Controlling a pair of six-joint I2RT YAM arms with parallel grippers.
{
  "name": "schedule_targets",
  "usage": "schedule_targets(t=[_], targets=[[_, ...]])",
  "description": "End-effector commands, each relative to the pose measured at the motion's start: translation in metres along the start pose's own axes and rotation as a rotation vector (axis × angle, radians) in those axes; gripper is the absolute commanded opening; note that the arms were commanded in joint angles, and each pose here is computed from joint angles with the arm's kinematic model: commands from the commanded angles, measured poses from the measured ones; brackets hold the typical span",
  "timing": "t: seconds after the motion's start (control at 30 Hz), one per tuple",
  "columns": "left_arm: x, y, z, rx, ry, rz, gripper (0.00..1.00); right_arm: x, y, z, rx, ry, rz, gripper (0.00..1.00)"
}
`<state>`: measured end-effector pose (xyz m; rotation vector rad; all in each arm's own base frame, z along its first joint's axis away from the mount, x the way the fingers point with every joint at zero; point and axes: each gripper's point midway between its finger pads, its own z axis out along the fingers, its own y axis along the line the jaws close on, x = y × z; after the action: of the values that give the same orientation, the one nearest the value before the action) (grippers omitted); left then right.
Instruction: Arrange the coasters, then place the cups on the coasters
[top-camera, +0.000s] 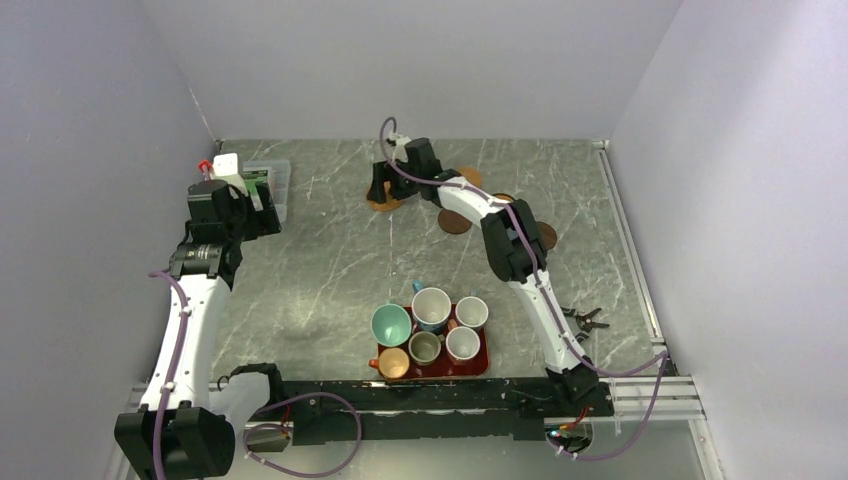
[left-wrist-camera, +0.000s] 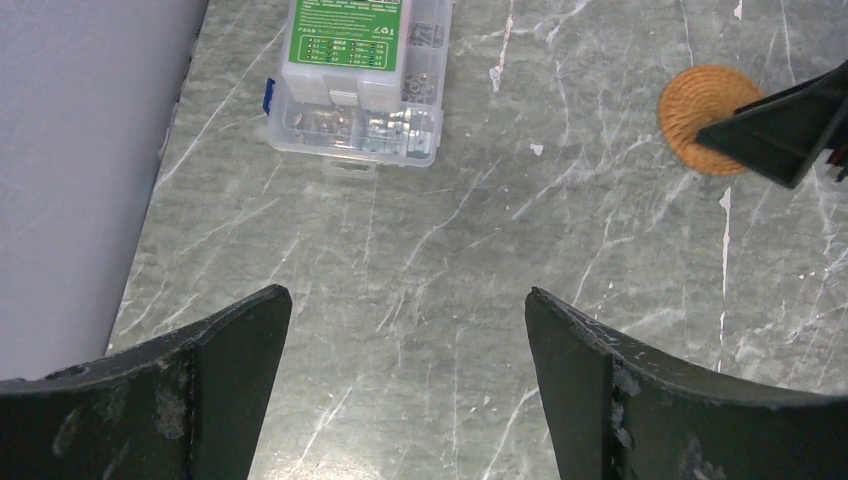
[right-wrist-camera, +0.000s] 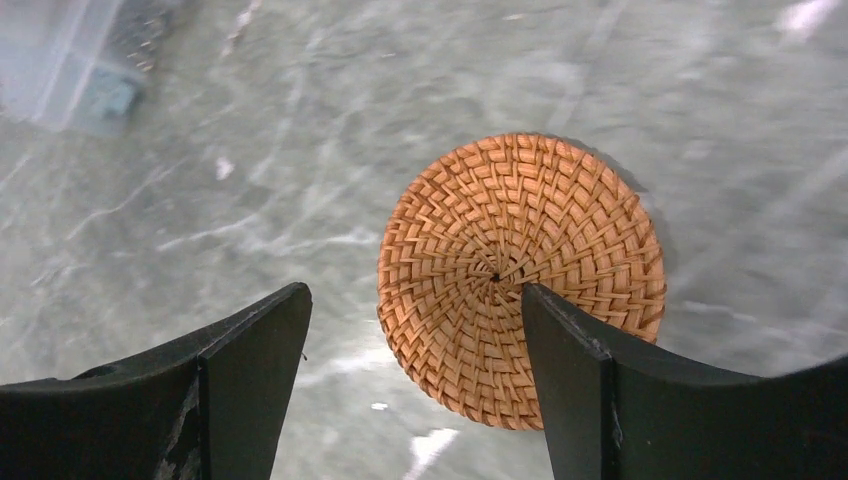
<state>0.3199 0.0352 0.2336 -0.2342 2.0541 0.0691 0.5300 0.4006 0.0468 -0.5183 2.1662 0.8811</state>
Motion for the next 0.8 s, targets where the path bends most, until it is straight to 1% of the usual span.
schedule_targets(t=[0.0,0.23,0.43,0.53,0.6,0.7,0.77], targets=[[-0.009,-0.003,0.002,0.007,-0.041,-0.006,0.93,0.059,0.056,0.017,-0.108,0.145,0.049,0.81],[-0.009,-0.006,0.003,0.011,-0.041,-0.002,0.93,0.094,0.107,0.041,-0.168,0.178,0.057,0.8],[-0.009,-0.007,0.002,0.009,-0.044,0.0,0.93,0.101,0.136,0.056,-0.228,0.159,0.07,0.8],[-0.009,-0.008,0.002,0.01,-0.047,0.002,0.93,0.096,0.144,0.058,-0.261,0.141,0.066,0.81],[-0.008,-0.009,0.003,0.014,-0.043,0.005,0.93,0.083,0.152,0.054,-0.29,0.121,0.043,0.81],[-0.008,-0.01,0.003,0.015,-0.043,0.009,0.93,0.056,0.175,0.038,-0.371,0.086,-0.036,0.84],[-0.009,-0.009,0.002,0.011,-0.045,0.013,0.93,0.036,0.188,0.023,-0.409,0.055,-0.092,0.87]])
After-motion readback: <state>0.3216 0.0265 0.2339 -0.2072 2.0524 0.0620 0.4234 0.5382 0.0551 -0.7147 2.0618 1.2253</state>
